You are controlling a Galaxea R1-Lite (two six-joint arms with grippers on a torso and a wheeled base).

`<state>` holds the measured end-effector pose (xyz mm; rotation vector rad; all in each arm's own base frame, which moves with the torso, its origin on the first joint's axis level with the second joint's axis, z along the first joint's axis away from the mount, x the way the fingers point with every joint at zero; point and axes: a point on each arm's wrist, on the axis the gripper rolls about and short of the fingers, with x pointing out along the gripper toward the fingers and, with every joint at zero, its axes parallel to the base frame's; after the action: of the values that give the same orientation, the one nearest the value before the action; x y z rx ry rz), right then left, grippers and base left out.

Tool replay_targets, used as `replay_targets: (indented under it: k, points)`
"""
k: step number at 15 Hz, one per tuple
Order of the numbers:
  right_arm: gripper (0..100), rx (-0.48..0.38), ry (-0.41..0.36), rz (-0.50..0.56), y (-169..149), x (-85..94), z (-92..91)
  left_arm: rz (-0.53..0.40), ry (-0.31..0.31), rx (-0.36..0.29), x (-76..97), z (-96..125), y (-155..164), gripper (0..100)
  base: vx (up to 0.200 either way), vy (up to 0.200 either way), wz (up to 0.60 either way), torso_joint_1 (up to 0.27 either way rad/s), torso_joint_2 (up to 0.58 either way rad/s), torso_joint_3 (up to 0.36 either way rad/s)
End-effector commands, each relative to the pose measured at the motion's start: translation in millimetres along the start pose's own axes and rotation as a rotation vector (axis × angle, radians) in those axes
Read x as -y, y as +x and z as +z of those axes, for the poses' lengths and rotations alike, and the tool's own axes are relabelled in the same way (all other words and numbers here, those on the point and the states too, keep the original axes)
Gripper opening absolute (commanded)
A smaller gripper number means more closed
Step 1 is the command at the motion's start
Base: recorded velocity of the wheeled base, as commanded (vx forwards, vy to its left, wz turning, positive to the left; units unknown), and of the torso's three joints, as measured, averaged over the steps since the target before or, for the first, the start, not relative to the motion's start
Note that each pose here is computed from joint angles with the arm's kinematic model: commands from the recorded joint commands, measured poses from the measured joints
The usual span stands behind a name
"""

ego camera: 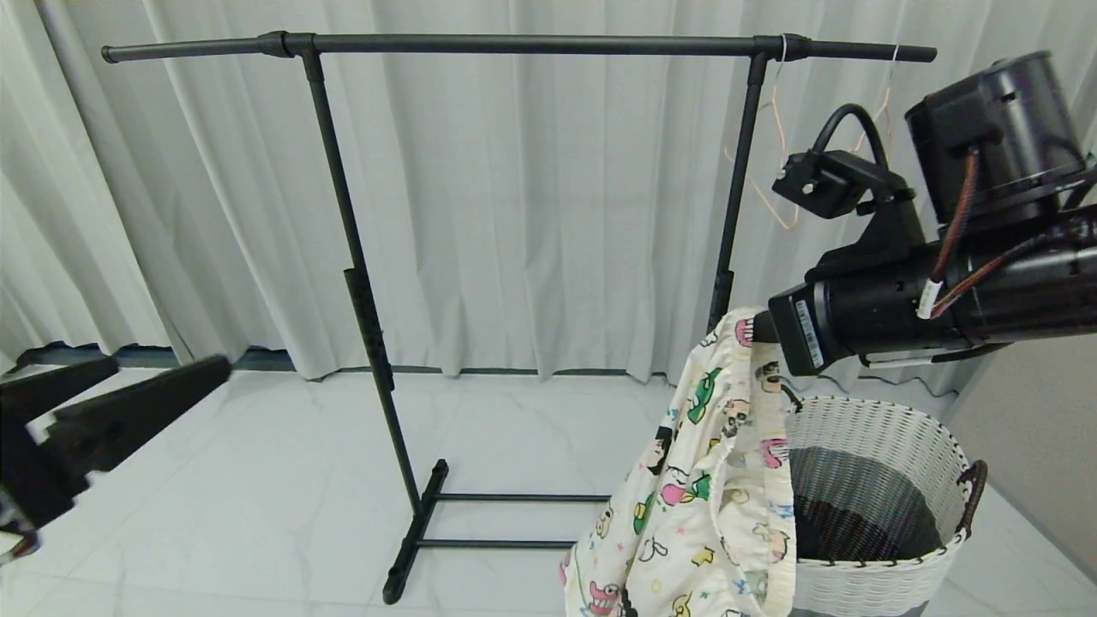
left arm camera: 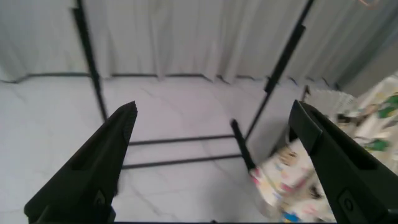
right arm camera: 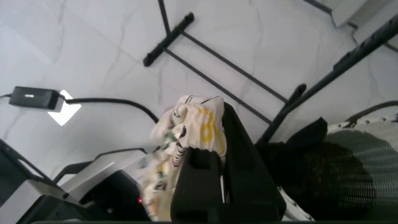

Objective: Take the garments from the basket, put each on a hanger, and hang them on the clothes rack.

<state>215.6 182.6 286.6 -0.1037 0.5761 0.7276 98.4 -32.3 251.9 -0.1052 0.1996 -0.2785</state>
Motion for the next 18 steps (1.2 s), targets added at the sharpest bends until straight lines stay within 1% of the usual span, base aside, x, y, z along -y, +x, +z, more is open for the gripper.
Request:
replay_targets:
  k: [1,2,4,6,7,8,10,13,14,15,16,17,18]
  points:
    - [0,-0.050,0.013,-0.016,20.6,6.7,-5.1,-0.076,-0.008,-0.170,53.4,14.3,91.8,100,0.000,0.000,0.00,0.000,0.00,0.000]
    - [0,-0.049,0.016,-0.023,21.6,8.6,-5.0,-0.104,-0.011,-0.204,73.7,10.0,106.0,100,0.000,0.000,0.00,0.000,0.00,0.000]
    - [0,-0.045,0.024,-0.034,22.0,13.2,-4.0,-0.158,-0.004,-0.295,106.0,-10.4,125.2,100,0.000,0.000,0.00,0.000,0.00,0.000]
    - [0,-0.024,0.026,-0.039,30.5,15.9,-2.2,-0.190,-0.020,-0.383,127.6,-32.3,135.6,100,0.000,0.000,0.00,0.000,0.00,0.000]
    - [0,-0.012,0.025,-0.039,37.0,17.1,-1.2,-0.188,-0.030,-0.422,134.8,-43.0,142.7,100,0.000,0.000,0.00,0.000,0.00,0.000]
    - [0,0.002,0.026,-0.039,42.3,17.6,0.1,-0.187,-0.039,-0.448,141.9,-53.4,150.5,100,0.000,0.000,0.00,0.000,0.00,0.000]
    - [0,0.011,0.030,-0.037,52.3,18.1,2.0,-0.192,-0.048,-0.478,154.5,-72.3,163.5,100,0.000,0.000,0.00,0.000,0.00,0.000]
    - [0,0.030,0.026,-0.027,56.5,15.7,7.4,-0.194,-0.034,-0.503,163.1,-90.1,175.9,100,0.000,0.000,0.00,0.000,0.00,0.000]
    - [0,0.038,0.019,-0.016,57.1,11.4,9.9,-0.199,-0.033,-0.509,164.6,-91.8,175.9,100,0.000,0.000,0.00,0.000,0.00,0.000]
    - [0,0.040,0.010,-0.001,56.9,6.1,10.7,-0.225,-0.028,-0.529,169.1,-96.2,170.6,100,0.000,0.000,0.00,0.000,0.00,0.000]
    - [0,0.040,0.010,-0.001,57.0,5.7,10.6,-0.227,-0.027,-0.531,169.4,-96.7,170.2,100,0.000,0.000,0.00,0.000,0.00,0.000]
    - [0,0.041,-0.002,0.028,55.8,-5.8,10.3,-0.277,-0.024,-0.573,173.2,-103.5,165.4,100,0.000,0.000,0.00,0.000,0.00,0.000]
    - [0,0.041,0.004,0.047,55.3,-13.0,10.2,-0.271,-0.019,-0.588,175.4,-109.6,170.3,100,0.000,0.000,0.00,0.000,0.00,0.000]
